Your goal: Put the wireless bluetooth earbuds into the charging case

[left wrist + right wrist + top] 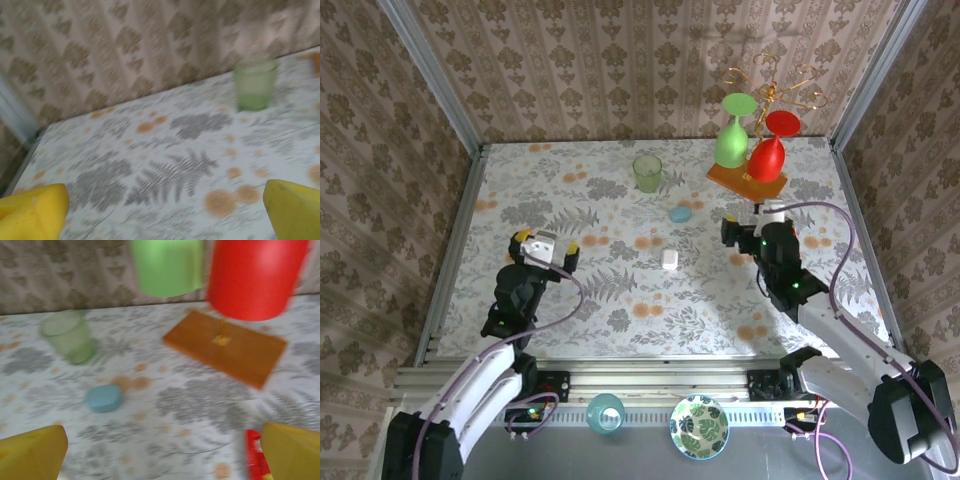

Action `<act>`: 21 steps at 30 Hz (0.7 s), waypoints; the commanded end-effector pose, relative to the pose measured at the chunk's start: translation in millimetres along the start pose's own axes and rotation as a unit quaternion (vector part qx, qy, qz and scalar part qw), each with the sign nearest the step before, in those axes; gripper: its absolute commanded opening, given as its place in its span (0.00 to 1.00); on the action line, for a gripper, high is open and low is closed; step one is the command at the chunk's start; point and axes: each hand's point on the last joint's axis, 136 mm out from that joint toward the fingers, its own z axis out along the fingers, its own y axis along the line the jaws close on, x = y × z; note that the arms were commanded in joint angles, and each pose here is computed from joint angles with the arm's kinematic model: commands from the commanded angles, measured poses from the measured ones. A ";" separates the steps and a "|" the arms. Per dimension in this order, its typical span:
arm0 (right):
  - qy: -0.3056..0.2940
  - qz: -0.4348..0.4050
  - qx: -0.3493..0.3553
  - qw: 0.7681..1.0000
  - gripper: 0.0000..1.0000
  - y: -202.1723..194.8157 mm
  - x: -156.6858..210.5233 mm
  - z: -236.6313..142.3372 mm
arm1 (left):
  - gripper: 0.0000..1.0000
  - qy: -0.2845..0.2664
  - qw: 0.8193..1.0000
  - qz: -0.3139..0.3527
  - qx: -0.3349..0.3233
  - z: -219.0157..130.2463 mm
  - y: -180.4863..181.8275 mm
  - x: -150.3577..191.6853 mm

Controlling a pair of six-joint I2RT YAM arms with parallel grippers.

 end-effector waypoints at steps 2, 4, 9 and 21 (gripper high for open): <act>-0.037 -0.042 0.050 0.997 1.00 -36.9 6.6 9.4 | 1.00 0.031 0.998 -0.023 -0.047 8.8 26.0 32.9; -0.039 -0.034 0.053 0.997 1.00 -46.0 15.0 15.2 | 1.00 0.033 0.998 -0.029 -0.050 16.1 30.8 38.3; -0.038 -0.012 0.044 0.998 1.00 -50.6 26.6 31.6 | 1.00 0.032 0.997 -0.032 -0.056 36.2 38.9 43.0; -0.024 -0.010 0.022 0.999 1.00 -49.6 52.5 71.8 | 1.00 0.046 0.996 -0.060 -0.052 72.8 59.5 55.0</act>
